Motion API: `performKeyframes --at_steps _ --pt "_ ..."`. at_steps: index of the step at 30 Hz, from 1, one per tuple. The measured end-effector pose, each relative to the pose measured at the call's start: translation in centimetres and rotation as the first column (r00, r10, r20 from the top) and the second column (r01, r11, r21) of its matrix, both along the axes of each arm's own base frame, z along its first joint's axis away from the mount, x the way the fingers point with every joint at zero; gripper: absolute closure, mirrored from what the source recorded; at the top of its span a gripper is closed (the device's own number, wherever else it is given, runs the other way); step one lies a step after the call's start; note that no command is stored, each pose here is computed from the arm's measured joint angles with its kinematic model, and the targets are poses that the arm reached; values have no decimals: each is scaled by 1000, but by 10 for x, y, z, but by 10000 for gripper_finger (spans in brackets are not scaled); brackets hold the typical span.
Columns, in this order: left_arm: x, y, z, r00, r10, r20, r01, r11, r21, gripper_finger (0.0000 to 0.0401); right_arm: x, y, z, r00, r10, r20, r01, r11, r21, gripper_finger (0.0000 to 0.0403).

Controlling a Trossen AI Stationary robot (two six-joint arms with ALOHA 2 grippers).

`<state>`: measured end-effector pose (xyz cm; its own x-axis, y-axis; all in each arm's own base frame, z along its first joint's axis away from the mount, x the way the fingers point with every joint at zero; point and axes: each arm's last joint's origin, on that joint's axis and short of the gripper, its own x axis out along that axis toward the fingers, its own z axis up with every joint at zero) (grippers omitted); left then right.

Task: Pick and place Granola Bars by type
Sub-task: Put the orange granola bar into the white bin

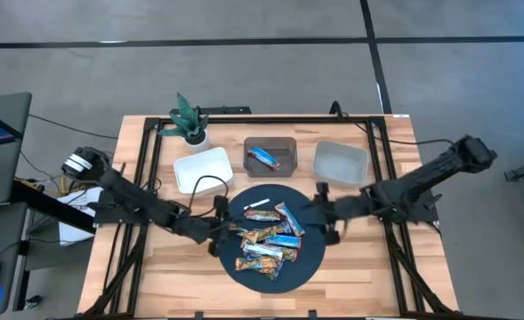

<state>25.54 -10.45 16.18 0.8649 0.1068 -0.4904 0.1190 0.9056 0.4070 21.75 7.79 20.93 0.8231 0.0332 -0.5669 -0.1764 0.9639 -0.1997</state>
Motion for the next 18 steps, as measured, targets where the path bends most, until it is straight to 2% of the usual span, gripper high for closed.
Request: performKeyframes --at_steps 7,12,18 --pt "23 10 -9 992 -68 -107 53 989 -139 263 -28 25 -13 1000 -2 -6 2 1000 23 178" --pt "27 11 -16 987 -75 -143 54 988 -146 263 -32 39 -16 1000 11 11 -11 1000 17 178" --pt "25 11 -18 980 -100 -173 72 985 -157 263 -31 44 -24 999 -36 -11 37 999 15 178"
